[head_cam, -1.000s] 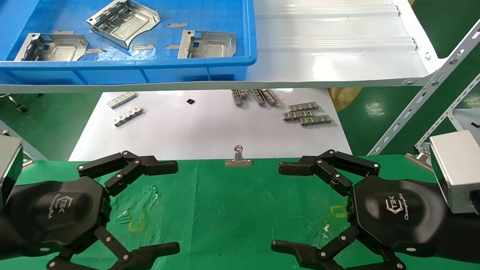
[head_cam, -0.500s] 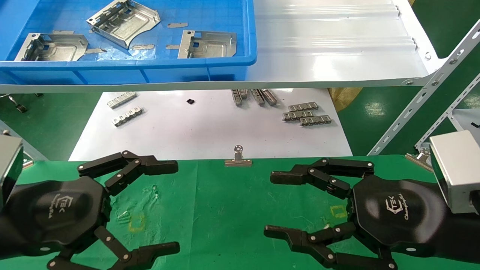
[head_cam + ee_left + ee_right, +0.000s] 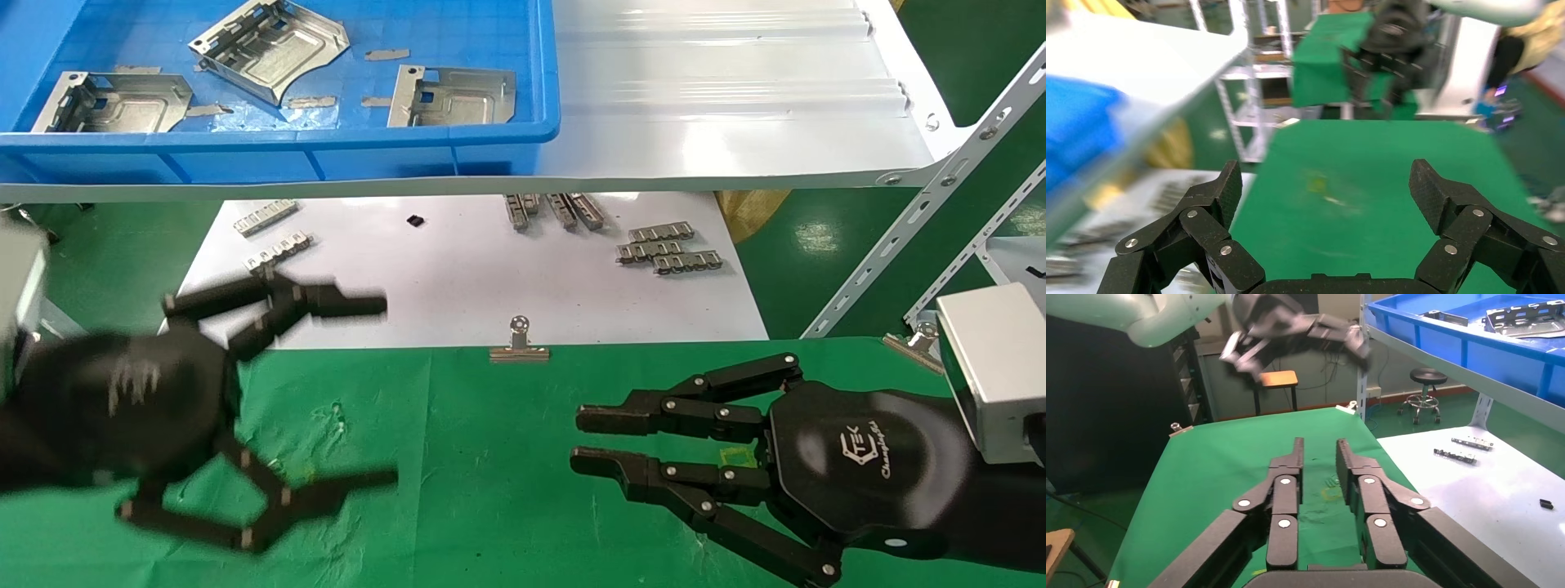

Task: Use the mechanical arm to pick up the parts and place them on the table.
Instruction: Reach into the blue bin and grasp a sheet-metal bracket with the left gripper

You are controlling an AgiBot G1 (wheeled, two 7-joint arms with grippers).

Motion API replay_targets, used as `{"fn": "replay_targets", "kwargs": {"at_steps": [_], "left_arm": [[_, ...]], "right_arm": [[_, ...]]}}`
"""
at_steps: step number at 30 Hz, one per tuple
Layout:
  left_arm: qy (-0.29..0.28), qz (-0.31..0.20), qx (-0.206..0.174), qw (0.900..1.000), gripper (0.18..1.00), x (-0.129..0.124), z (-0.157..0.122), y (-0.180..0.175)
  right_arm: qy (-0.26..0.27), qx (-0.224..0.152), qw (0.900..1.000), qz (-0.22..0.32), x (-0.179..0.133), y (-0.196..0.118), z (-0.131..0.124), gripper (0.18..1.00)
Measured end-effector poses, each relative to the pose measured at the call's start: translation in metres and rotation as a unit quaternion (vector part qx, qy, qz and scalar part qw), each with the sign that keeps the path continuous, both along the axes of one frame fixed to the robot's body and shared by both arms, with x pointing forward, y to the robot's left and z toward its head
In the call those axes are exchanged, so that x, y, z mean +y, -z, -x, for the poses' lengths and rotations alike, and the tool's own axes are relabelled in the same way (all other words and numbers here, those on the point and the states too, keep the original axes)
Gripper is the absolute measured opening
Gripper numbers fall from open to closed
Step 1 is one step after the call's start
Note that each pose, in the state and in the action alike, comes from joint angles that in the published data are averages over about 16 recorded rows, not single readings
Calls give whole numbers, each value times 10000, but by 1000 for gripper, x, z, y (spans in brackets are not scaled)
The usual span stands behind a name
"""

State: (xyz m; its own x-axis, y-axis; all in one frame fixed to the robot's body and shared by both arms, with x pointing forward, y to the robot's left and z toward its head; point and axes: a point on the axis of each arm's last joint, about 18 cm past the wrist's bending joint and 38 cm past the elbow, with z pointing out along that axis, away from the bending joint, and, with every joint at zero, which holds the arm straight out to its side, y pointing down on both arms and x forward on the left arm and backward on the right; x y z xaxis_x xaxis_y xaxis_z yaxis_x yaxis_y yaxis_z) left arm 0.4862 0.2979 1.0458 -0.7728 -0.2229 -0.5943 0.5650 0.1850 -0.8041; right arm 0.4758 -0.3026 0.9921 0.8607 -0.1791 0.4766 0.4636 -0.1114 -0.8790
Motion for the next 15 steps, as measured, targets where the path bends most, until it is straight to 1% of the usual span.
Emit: {"fn": "replay_targets", "kwargs": {"at_steps": [4, 7, 10, 15], "left_arm": [[-212, 46, -194, 9996, 1001, 1, -13, -29], [-408, 152, -279, 9987, 1001, 3, -26, -53], [-629, 289, -308, 9971, 1001, 6, -43, -76], [-1075, 563, -263, 9923, 1001, 12, -74, -113]], "right_arm": [[0, 0, 10000, 0, 0, 0, 0, 325], [0, 0, 10000, 0, 0, 0, 0, 287], [0, 0, 10000, 0, 0, 0, 0, 246], [0, 0, 10000, 0, 0, 0, 0, 212]]}}
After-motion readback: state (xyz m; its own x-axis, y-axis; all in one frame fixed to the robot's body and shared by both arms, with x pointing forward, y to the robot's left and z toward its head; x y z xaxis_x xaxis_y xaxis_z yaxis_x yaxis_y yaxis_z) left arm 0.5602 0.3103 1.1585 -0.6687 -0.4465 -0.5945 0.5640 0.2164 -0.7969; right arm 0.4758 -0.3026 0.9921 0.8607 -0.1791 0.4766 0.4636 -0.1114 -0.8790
